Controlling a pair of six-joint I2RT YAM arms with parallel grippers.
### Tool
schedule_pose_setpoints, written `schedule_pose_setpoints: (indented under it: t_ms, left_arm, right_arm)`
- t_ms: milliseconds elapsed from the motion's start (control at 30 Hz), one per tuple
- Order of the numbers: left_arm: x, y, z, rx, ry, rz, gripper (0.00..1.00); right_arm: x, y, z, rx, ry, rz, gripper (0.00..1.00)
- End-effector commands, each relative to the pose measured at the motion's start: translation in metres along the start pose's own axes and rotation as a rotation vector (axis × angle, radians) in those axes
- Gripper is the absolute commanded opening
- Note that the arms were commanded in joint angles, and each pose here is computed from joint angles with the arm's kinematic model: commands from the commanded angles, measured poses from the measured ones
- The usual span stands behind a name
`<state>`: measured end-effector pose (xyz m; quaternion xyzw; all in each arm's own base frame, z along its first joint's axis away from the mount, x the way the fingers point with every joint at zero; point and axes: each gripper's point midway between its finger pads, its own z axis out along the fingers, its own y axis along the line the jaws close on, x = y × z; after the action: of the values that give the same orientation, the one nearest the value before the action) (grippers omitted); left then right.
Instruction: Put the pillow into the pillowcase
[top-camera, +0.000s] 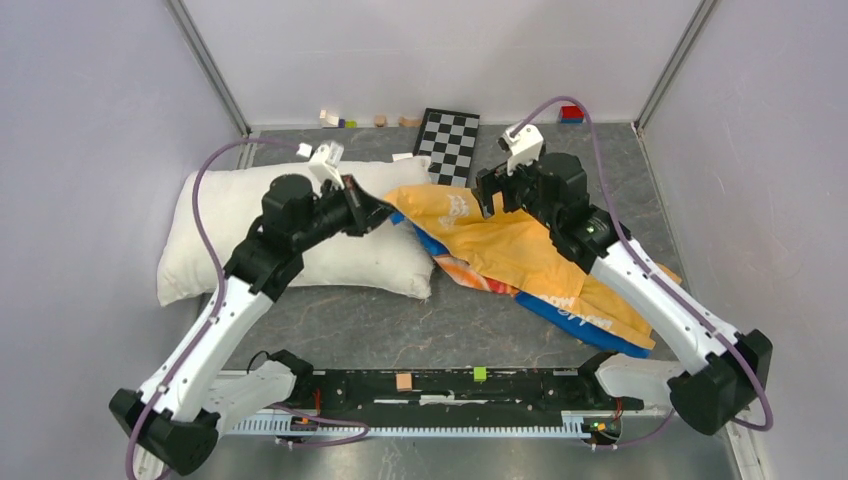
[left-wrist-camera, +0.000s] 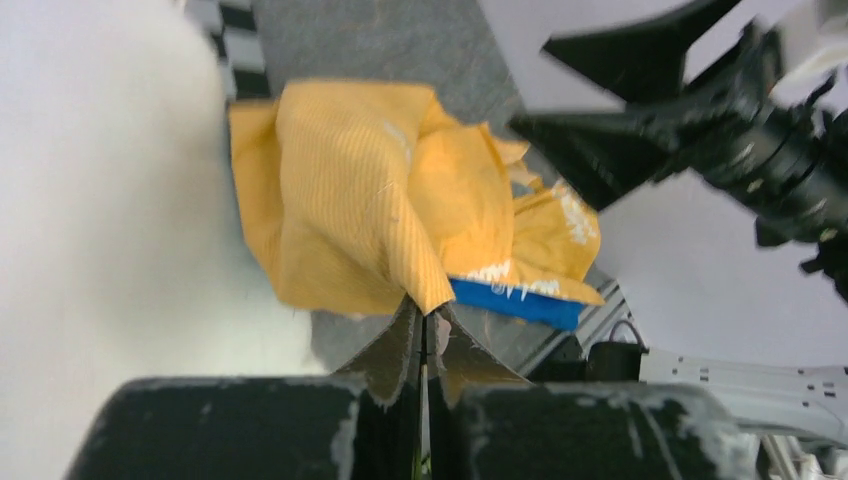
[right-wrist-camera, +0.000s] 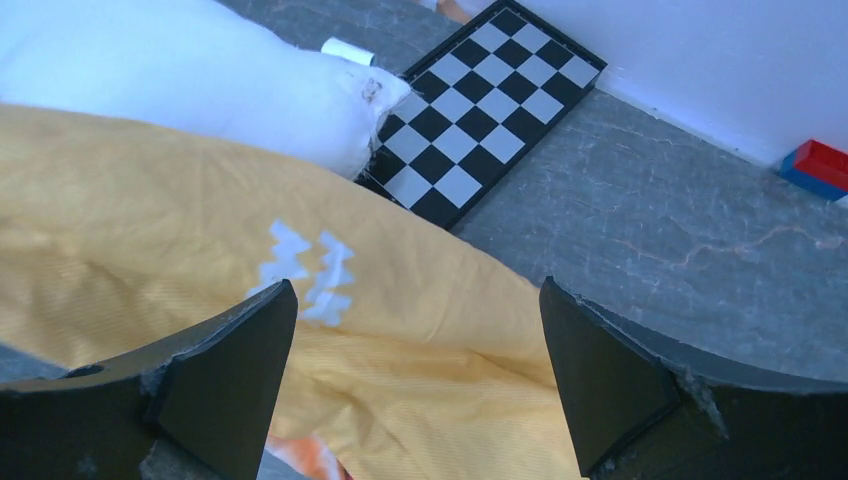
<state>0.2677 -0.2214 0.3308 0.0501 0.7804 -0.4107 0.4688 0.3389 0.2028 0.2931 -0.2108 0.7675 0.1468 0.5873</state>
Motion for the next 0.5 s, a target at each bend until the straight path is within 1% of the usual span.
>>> schedule_pose_setpoints:
  t_ms: [0, 100, 200, 267, 367, 467]
  left_arm:
    - [0.069, 0.042, -0.034, -0.179, 0.12, -0.199, 0.02]
    - [0.124, 0.072, -0.064, -0.317, 0.206, -0.311, 0.02]
    - [0.16, 0.096, -0.091, -0.436, 0.225, -0.41, 0.02]
    - [0.173, 0.108, -0.105, -0.492, 0.202, -0.448, 0.03]
    - [0.185, 0.121, -0.117, -0.558, 0.19, -0.472, 0.02]
    - [0.187, 0.123, -0.118, -0.563, 0.185, -0.471, 0.02]
  right_arm:
    - [0.0, 0.01, 0.018, -0.088, 0.034, -0.159, 0.98]
    - [0.01, 0.033, 0.034, -0.236, 0.08, -0.206, 0.98]
    - [0.02, 0.053, 0.052, -0.351, 0.134, -0.241, 0.98]
    - [0.034, 0.063, 0.064, -0.399, 0.184, -0.27, 0.98]
    - [0.052, 0.072, 0.081, -0.453, 0.231, -0.272, 0.98]
    - [0.067, 0.09, 0.087, -0.547, 0.261, -0.258, 0.98]
